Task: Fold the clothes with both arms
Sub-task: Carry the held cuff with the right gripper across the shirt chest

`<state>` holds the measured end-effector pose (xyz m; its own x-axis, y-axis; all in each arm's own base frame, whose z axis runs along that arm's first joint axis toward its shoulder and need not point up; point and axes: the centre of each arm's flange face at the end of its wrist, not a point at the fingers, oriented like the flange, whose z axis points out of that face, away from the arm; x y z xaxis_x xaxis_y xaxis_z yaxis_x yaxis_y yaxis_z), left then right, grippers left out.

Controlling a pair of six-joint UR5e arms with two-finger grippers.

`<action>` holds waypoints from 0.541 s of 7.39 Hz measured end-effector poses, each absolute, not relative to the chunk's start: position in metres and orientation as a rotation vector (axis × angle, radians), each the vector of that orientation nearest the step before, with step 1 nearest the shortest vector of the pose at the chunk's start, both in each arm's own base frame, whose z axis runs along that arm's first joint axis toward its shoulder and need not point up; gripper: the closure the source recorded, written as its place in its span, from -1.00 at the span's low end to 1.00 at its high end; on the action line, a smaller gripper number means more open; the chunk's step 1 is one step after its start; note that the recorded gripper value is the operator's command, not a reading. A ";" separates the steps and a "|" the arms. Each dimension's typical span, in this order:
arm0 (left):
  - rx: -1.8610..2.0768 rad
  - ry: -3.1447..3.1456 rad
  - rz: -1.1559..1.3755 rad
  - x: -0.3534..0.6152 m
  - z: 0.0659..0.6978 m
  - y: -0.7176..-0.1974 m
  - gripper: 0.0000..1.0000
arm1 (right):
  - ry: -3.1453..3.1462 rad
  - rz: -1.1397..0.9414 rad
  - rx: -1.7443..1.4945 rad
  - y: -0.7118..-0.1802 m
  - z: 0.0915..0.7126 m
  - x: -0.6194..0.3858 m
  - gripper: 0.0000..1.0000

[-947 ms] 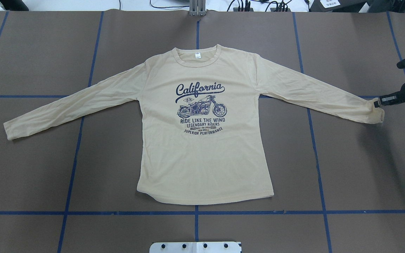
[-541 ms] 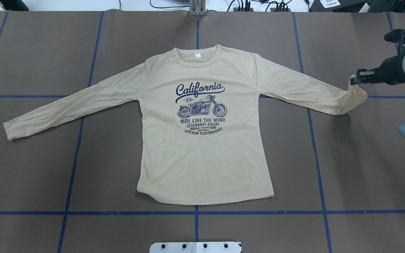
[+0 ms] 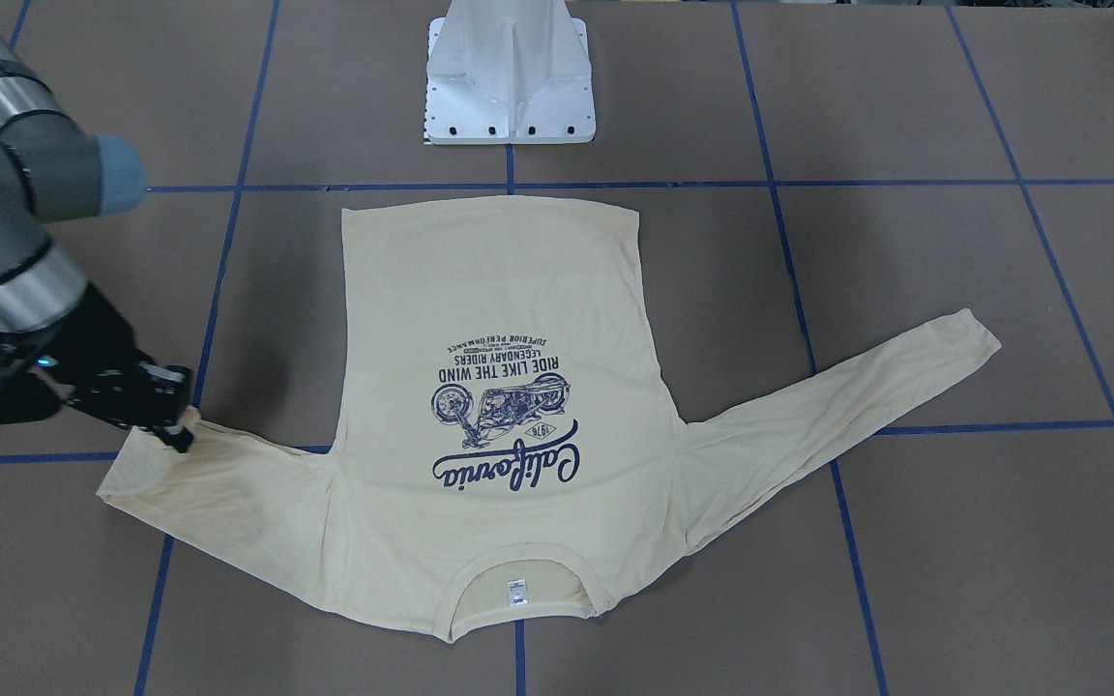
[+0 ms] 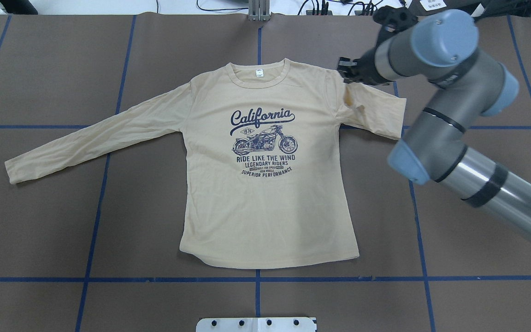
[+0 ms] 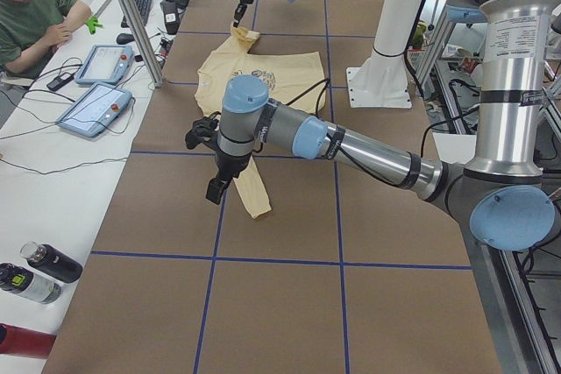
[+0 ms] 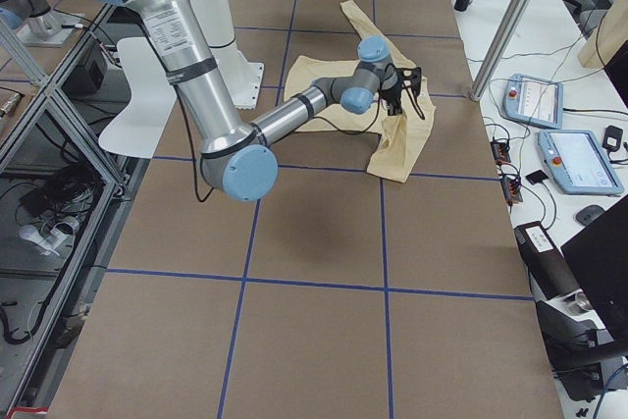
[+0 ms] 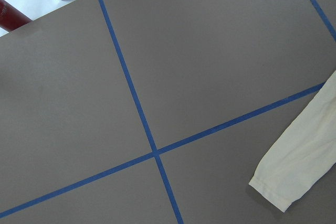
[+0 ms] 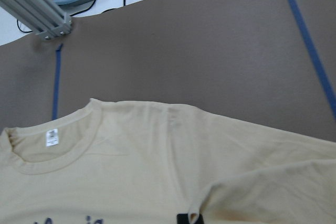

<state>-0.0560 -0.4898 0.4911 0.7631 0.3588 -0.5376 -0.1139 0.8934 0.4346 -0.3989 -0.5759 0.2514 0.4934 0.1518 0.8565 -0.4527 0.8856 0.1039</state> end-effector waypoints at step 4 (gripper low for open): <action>0.379 0.658 0.261 -0.055 0.500 -0.492 -1.00 | -0.931 0.462 0.342 -0.590 0.025 -0.505 1.00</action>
<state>-0.0553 -0.4921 0.4998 0.7627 0.3516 -0.5429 -0.1152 0.8997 0.4209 -0.5053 -0.5904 0.0251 0.5120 0.2310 0.8274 -0.5192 0.8506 0.0837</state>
